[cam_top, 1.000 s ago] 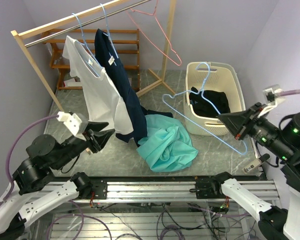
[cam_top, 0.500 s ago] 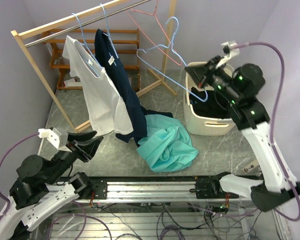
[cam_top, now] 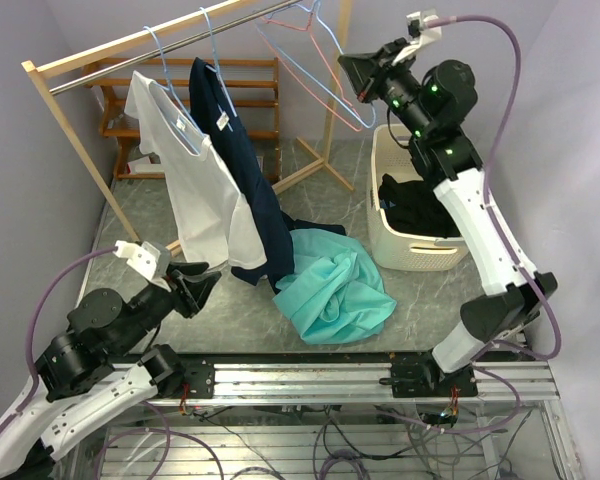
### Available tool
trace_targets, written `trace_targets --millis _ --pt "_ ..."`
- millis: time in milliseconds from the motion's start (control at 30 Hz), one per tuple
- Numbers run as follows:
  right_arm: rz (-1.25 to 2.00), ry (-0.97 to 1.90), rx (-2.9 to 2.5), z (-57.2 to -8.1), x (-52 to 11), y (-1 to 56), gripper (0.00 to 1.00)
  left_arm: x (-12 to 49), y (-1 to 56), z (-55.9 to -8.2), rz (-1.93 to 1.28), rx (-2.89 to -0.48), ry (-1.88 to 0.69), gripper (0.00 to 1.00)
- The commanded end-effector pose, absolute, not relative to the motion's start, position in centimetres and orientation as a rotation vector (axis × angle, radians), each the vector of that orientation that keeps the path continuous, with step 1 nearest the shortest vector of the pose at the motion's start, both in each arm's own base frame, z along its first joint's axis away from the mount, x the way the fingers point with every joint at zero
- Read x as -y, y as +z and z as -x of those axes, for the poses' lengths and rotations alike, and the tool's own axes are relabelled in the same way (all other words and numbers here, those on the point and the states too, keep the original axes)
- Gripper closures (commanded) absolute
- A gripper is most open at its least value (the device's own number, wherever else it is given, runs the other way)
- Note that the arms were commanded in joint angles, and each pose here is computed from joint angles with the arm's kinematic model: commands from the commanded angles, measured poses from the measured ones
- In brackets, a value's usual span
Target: Remove the t-shirt from the hanger
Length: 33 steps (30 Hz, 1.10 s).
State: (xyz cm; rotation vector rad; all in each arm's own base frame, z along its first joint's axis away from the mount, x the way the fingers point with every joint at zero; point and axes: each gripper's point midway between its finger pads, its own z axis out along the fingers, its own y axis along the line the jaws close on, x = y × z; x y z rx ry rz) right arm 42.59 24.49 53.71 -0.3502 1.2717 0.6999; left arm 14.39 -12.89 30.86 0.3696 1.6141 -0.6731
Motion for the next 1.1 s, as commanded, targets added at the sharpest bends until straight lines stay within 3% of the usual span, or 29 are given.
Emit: trace_targets --millis 0,200,500,567,633,667,733,867,1000,1067 --pt "0.365 0.671 -1.198 -43.9 -26.9 55.4 1.00 12.2 31.5 -14.1 -0.337 -1.594 -0.684 0.52" --pt "0.385 0.618 -1.267 -45.5 -32.1 53.2 1.00 11.0 31.9 -14.0 -0.274 -1.570 -0.677 0.52" --pt "0.223 0.415 -1.407 -45.7 -29.5 48.2 0.99 11.6 31.3 -14.2 -0.298 -1.597 -0.670 0.52" --pt "0.228 0.399 -1.434 -44.6 -28.5 46.9 0.73 11.8 31.2 -14.3 -0.308 -1.606 -0.665 0.52" --pt "0.231 0.401 -1.439 -42.9 -27.3 46.2 0.40 11.9 31.2 -14.3 -0.312 -1.607 -0.669 0.52" --pt "0.232 0.407 -1.443 -41.8 -26.6 45.9 0.30 11.9 31.2 -14.3 -0.314 -1.607 -0.669 0.51" --pt "0.252 0.427 -1.474 -39.4 -25.4 44.4 0.20 11.8 31.2 -14.2 -0.311 -1.605 -0.671 0.52" --pt "0.312 0.524 -1.595 -33.6 -23.6 40.3 0.13 11.7 31.3 -14.1 -0.305 -1.597 -0.674 0.51" --pt "0.402 0.711 -1.783 -27.3 -23.5 32.5 0.01 11.5 31.5 -14.0 -0.304 -1.586 -0.679 0.51" --pt "0.426 0.756 -1.921 -25.0 -23.3 27.9 0.00 11.6 31.5 -14.0 -0.305 -1.585 -0.681 0.51"
